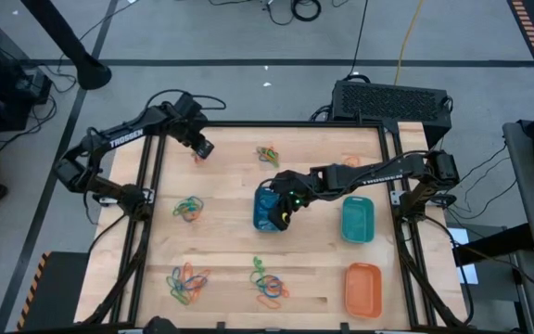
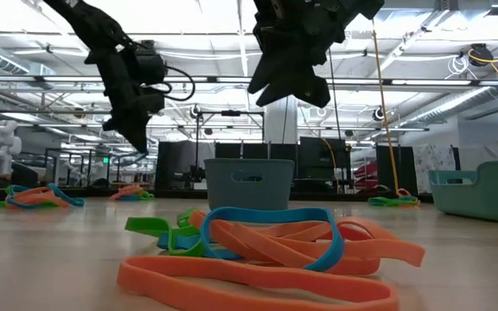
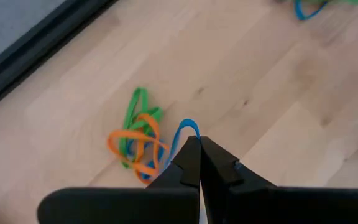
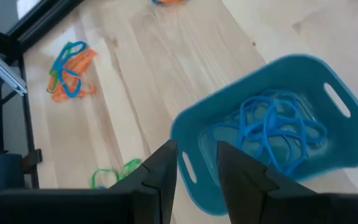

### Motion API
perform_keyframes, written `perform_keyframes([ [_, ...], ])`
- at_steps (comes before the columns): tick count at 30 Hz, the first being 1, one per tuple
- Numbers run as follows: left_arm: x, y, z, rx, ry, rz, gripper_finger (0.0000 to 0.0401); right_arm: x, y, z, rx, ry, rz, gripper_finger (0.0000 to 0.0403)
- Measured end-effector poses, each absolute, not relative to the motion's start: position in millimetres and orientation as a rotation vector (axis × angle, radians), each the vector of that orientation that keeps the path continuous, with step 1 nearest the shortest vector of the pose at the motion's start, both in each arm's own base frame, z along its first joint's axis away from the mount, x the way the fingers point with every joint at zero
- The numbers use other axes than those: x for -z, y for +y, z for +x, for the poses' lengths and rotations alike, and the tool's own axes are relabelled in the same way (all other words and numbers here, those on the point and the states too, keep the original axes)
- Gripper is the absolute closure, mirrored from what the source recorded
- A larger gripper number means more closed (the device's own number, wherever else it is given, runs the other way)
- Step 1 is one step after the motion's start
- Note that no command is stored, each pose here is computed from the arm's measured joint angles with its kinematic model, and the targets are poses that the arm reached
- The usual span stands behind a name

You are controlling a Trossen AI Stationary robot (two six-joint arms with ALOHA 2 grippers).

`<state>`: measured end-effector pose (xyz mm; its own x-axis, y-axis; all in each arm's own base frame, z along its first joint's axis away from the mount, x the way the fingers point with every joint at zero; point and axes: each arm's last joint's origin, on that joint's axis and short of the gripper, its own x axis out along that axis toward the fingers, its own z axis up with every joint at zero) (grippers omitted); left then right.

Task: Sort rubber bands into baskets
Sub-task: Put the blue rubberband into the blue bin

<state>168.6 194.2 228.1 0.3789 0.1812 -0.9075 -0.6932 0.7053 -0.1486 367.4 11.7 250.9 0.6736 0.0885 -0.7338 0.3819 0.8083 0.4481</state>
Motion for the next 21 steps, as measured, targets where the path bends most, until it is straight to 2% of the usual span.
perform_keyframes([
  [5, -216, 189, 166, -0.550, 1.059, -0.616, 0.0401, -252, 11, 369, 0.171, 0.808, 0.625, 0.0298],
  [11, -220, 170, 182, -0.141, 0.899, -0.776, 0.0401, -257, 12, 373, 0.130, 0.748, 0.593, 0.0298],
  [15, -233, 147, 200, 0.110, 0.796, -0.759, 0.0401, -262, 11, 378, 0.092, 0.679, 0.543, 0.0298],
  [21, -250, 111, 221, 0.277, 0.748, -0.660, 0.0401, -270, 5, 384, 0.088, 0.560, 0.409, 0.0298],
])
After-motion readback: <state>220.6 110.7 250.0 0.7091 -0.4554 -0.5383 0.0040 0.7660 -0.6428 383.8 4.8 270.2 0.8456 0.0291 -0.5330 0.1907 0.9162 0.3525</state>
